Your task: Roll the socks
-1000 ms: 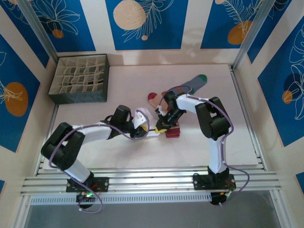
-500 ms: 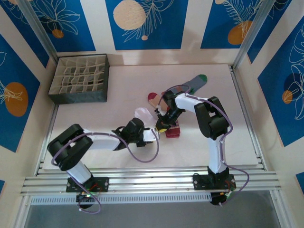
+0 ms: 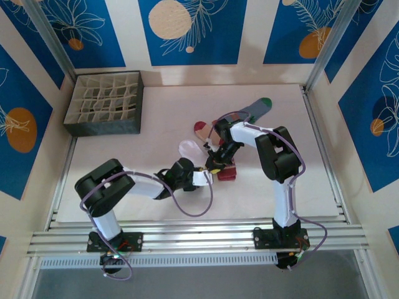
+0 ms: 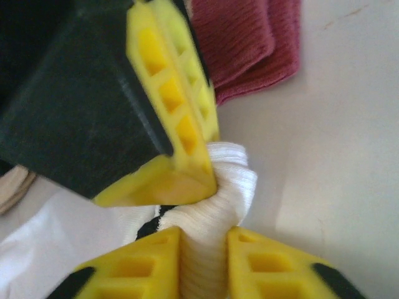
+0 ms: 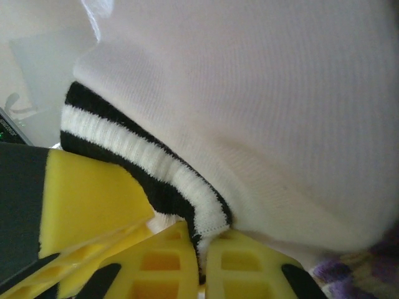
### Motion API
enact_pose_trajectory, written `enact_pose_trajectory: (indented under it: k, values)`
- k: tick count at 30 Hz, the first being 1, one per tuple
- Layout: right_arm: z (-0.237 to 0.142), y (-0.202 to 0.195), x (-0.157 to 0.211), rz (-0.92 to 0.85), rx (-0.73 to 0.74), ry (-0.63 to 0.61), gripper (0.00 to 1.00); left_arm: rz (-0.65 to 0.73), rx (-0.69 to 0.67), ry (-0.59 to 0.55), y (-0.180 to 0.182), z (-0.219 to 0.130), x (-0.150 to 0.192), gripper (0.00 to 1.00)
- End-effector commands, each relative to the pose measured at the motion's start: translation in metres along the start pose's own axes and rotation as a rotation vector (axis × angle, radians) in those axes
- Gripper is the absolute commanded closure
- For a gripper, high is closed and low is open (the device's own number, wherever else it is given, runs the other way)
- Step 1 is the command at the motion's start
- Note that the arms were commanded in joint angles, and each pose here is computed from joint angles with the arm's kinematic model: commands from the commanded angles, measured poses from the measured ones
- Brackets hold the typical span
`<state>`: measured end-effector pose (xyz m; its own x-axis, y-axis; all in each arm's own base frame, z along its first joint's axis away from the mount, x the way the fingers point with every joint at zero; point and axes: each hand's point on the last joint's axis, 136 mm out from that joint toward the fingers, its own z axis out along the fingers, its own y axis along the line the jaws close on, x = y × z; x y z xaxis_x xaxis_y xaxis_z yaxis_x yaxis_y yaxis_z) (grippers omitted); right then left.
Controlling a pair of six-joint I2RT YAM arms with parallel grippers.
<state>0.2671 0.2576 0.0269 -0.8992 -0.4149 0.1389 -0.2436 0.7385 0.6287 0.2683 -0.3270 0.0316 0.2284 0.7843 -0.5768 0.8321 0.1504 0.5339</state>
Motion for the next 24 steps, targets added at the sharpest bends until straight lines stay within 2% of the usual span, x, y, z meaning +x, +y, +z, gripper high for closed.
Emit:
enact_pose_trajectory:
  k: [1, 3, 6, 12, 17, 24]
  values:
    - [0.008, -0.009, 0.022, 0.024, 0.026, 0.09, 0.82, -0.033, 0.06, 0.085, -0.014, 0.008, 0.016, 0.99]
    - [-0.002, -0.007, 0.019, 0.016, 0.012, 0.048, 0.63, -0.074, 0.1, 0.113, -0.018, 0.007, 0.017, 1.0]
    - [-0.023, -0.006, 0.01, 0.04, -0.021, -0.045, 0.54, -0.171, 0.192, 0.15, -0.025, 0.004, 0.019, 1.0]
    - [-0.05, -0.001, -0.009, 0.028, -0.074, -0.205, 0.52, -0.425, 0.39, 0.171, -0.03, -0.006, 0.012, 1.0]
    - [-0.046, 0.012, -0.023, -0.05, -0.101, -0.261, 0.53, -0.625, 0.514, 0.163, -0.023, -0.01, 0.01, 1.0]
    - [-0.029, 0.03, -0.033, -0.15, -0.18, -0.265, 0.53, -0.911, 0.586, 0.14, -0.007, -0.005, 0.022, 1.0]
